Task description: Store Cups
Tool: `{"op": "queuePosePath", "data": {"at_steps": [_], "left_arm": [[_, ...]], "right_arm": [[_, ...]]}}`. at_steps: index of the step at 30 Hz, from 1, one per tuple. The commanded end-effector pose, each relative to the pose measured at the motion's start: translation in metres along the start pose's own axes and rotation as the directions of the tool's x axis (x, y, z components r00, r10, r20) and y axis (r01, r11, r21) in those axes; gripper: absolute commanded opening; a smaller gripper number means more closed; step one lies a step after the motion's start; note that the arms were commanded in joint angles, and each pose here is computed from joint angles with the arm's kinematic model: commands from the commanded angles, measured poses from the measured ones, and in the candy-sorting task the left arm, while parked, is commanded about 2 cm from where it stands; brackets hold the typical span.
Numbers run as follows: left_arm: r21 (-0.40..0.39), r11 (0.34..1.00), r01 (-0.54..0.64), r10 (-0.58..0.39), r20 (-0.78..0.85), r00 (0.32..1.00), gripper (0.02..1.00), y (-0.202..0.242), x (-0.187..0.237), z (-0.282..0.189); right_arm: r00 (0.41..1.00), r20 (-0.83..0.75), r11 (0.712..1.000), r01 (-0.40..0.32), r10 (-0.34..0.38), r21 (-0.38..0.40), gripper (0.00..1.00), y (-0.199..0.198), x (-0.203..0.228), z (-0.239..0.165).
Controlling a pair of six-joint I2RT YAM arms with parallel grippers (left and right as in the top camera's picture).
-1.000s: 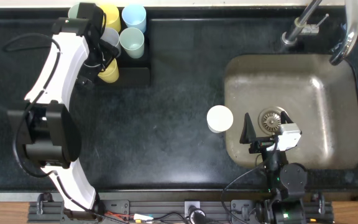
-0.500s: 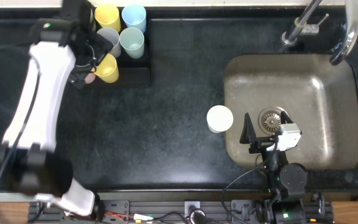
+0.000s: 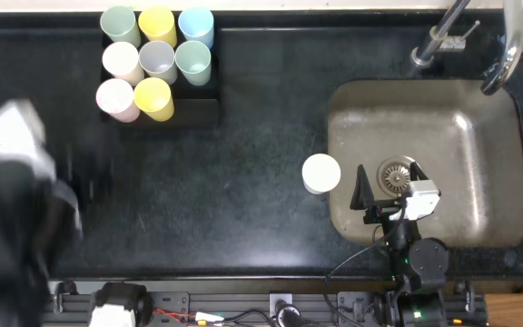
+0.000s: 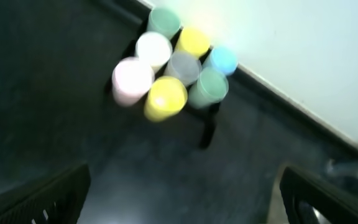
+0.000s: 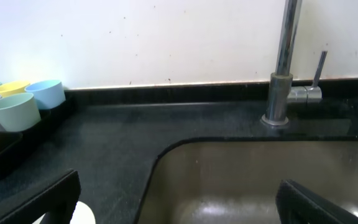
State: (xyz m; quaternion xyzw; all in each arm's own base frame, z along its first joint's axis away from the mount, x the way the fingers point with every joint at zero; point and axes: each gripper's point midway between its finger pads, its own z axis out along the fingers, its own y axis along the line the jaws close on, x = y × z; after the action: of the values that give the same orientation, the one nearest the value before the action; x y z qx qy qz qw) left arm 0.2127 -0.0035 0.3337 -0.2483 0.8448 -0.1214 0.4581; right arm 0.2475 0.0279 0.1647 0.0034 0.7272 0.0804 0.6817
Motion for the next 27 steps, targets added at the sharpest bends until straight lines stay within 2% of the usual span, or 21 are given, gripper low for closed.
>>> {"op": "queuePosePath", "data": {"at_steps": [1, 3, 4, 5, 6, 8, 11, 13, 27], "left_arm": [[0.004, 0.996, -0.092, 0.091, 0.093, 0.992, 0.998, 0.041, 0.050, 0.034], [0.151, 0.942, -0.300, 0.263, 0.222, 0.939, 1.000, 0.020, 0.059, 0.046], [0.211, 0.877, -0.432, 0.351, 0.333, 0.875, 1.000, 0.004, 0.059, 0.048], [0.232, 0.813, -0.534, 0.396, 0.452, 0.799, 0.998, -0.008, 0.056, 0.047], [0.225, 0.774, -0.592, 0.403, 0.545, 0.735, 1.000, -0.016, 0.052, 0.044], [0.189, 0.749, -0.635, 0.365, 0.683, 0.633, 1.000, -0.022, 0.043, 0.038], [0.134, 0.783, -0.608, 0.315, 0.757, 0.572, 0.998, -0.010, 0.038, 0.040], [0.120, 0.790, -0.601, 0.322, 0.752, 0.575, 0.998, -0.002, 0.044, 0.049], [0.108, 0.809, -0.577, 0.439, 0.542, 0.717, 1.000, 0.045, 0.108, 0.116]], "right_arm": [[1.000, -0.002, 1.000, -0.005, 0.005, 0.001, 0.996, -0.001, 0.004, 0.000], [1.000, -0.001, 1.000, -0.005, 0.005, 0.001, 0.998, -0.001, 0.004, 0.000], [1.000, -0.002, 1.000, -0.005, 0.005, 0.001, 0.996, -0.001, 0.004, 0.000], [1.000, -0.002, 1.000, -0.005, 0.005, 0.001, 0.998, -0.001, 0.004, 0.000], [1.000, -0.002, 1.000, -0.005, 0.005, 0.001, 0.998, -0.001, 0.004, 0.000], [1.000, -0.002, 1.000, -0.005, 0.005, 0.001, 0.998, -0.001, 0.004, 0.000], [1.000, -0.001, 1.000, -0.005, 0.005, 0.001, 0.996, -0.001, 0.004, 0.000], [1.000, -0.001, 1.000, -0.005, 0.005, 0.001, 0.998, -0.001, 0.004, 0.000], [1.000, -0.002, 1.000, -0.005, 0.005, 0.001, 0.996, -0.001, 0.004, 0.000]]}}
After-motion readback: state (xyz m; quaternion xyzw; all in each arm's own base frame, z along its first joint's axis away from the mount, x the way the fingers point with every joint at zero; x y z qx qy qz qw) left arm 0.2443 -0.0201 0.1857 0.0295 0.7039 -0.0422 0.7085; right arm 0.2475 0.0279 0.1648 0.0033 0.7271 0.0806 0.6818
